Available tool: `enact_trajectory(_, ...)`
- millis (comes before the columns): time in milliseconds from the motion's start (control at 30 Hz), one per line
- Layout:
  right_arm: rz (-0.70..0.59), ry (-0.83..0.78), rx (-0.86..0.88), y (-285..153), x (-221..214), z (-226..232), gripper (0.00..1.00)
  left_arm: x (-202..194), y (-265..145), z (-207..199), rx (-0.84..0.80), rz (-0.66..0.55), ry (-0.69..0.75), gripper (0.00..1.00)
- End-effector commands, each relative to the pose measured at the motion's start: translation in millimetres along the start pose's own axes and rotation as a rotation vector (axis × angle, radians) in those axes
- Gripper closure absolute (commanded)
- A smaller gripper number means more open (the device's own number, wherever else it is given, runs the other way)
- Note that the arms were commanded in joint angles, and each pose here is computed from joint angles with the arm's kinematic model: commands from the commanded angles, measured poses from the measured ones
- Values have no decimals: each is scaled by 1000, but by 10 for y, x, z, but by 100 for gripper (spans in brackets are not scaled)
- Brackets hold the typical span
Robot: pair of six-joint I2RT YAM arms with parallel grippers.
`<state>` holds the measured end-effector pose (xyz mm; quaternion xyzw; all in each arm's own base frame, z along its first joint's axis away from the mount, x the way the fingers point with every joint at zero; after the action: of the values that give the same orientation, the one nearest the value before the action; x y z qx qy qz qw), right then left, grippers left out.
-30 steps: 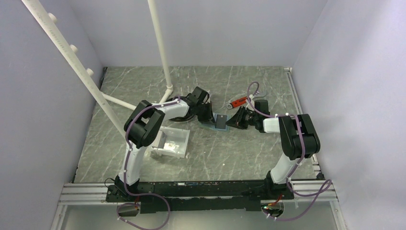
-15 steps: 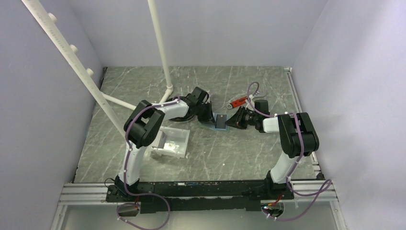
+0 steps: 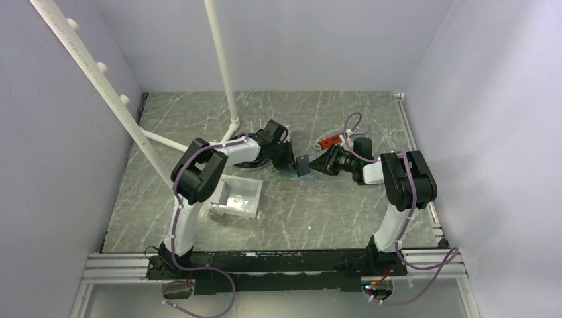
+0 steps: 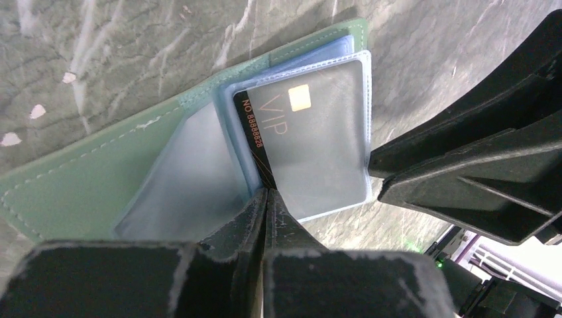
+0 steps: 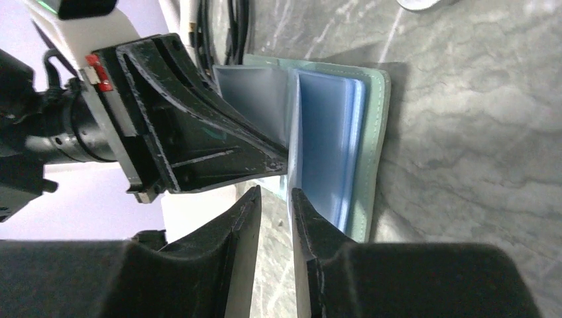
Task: Put the credit cards into the card holder
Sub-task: Insert the credit card into the card holder.
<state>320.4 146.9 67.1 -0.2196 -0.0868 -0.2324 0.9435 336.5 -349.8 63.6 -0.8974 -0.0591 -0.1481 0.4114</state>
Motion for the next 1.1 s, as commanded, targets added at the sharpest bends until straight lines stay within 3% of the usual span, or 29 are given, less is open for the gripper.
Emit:
enact_trajectory(0,45,-4,136,51,-49,183,73,-15,-81,-69,-6,-11,20,92)
enact_trajectory(367,86,-5,182,190,-98,345,72,50,-545,-237,-51,-73,31,74)
enact_trajectory(433,101,-17,187,258,-120,408,72,66,-745,-298,-66,-102,37,67)
enact_trajectory(700,183,-74,194,602,-279,687,69,24,-1618,-345,-16,-221,59,55)
enact_trajectory(833,186,-72,108,549,-206,509,66,-49,-2027,-328,31,-254,82,41)
enact_trajectory(1067,152,-144,-102,537,-116,203,65,-285,-2398,-150,144,-254,95,26)
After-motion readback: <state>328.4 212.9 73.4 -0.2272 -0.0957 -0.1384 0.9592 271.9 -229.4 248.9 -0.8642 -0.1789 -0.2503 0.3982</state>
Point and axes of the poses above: each gripper's point midway between its finger pads, its own y axis out along the fingers, its own z axis along the line the jaws close on, x = y × z, the point moved 5 cm from there along -y, back along the fingers, and after that the axes turned 1 degree about y, right-handed, at the moved point
